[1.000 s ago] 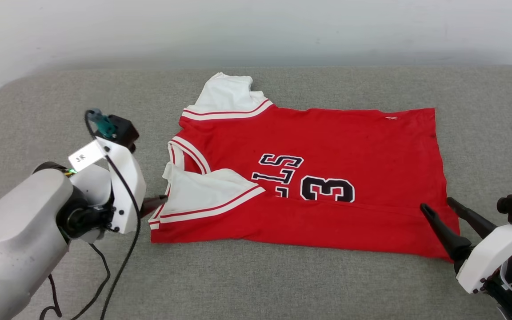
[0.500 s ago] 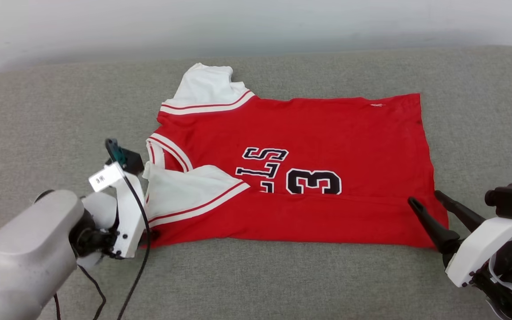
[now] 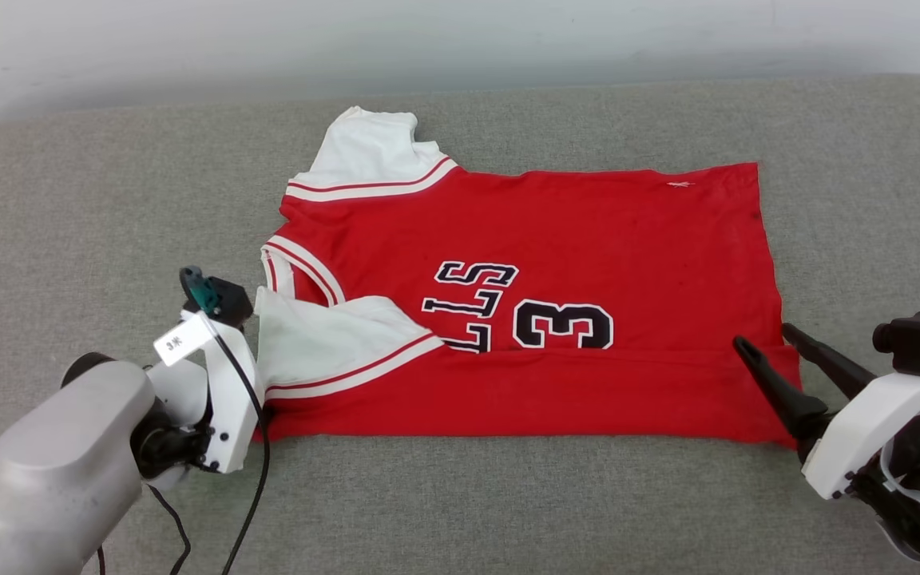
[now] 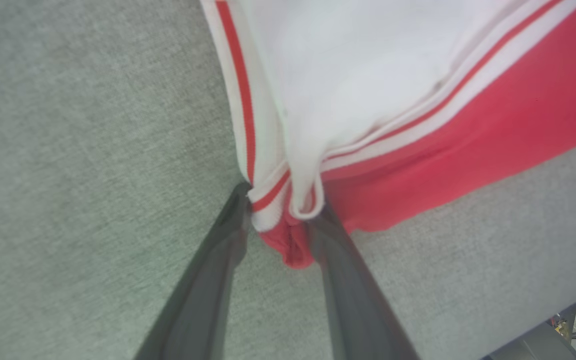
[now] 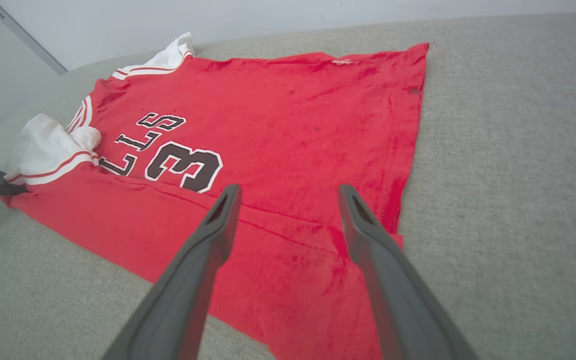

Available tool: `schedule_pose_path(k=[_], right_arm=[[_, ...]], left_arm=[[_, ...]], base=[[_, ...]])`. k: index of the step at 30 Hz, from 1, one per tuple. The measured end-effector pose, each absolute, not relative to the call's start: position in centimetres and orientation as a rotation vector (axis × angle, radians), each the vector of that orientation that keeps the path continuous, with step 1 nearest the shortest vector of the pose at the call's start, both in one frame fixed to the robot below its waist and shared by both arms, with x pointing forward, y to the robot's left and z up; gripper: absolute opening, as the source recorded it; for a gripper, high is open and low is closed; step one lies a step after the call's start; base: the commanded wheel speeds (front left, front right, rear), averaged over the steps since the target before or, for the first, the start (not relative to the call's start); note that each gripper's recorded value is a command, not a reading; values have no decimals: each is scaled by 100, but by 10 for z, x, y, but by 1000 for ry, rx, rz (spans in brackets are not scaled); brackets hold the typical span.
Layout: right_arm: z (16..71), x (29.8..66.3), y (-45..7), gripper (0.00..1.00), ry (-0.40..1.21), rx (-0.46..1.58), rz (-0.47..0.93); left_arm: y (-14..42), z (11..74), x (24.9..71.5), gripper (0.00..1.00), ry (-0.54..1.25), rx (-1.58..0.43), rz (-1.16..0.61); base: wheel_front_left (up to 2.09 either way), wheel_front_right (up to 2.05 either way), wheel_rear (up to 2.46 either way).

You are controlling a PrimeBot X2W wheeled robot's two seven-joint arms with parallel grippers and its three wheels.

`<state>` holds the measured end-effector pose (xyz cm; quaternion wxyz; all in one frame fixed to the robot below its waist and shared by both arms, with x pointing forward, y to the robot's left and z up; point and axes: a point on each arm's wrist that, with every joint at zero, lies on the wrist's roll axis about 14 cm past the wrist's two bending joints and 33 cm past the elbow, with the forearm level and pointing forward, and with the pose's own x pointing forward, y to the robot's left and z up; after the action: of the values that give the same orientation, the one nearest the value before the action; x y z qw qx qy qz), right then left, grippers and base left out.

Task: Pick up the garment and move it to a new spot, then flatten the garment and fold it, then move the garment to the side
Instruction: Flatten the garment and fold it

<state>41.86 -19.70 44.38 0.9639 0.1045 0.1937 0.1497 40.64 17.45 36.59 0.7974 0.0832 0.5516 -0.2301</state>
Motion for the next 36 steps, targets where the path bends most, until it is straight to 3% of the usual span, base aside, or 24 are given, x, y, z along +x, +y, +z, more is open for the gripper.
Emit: schedule_pose_path(k=[11,25,36], right_arm=[[483,436,-222,100,370,0,335],[449,411,-243,100,830,-139,342],[386,390,-223,100,1013,-77,350]], left_arm=[[161,387,409,0,1032,174,-549],[145,419,419,0,885,185,-621],[148,412,426,0,880,184,-619]], base=[[0,0,0],[0,0,0],[0,0,0]])
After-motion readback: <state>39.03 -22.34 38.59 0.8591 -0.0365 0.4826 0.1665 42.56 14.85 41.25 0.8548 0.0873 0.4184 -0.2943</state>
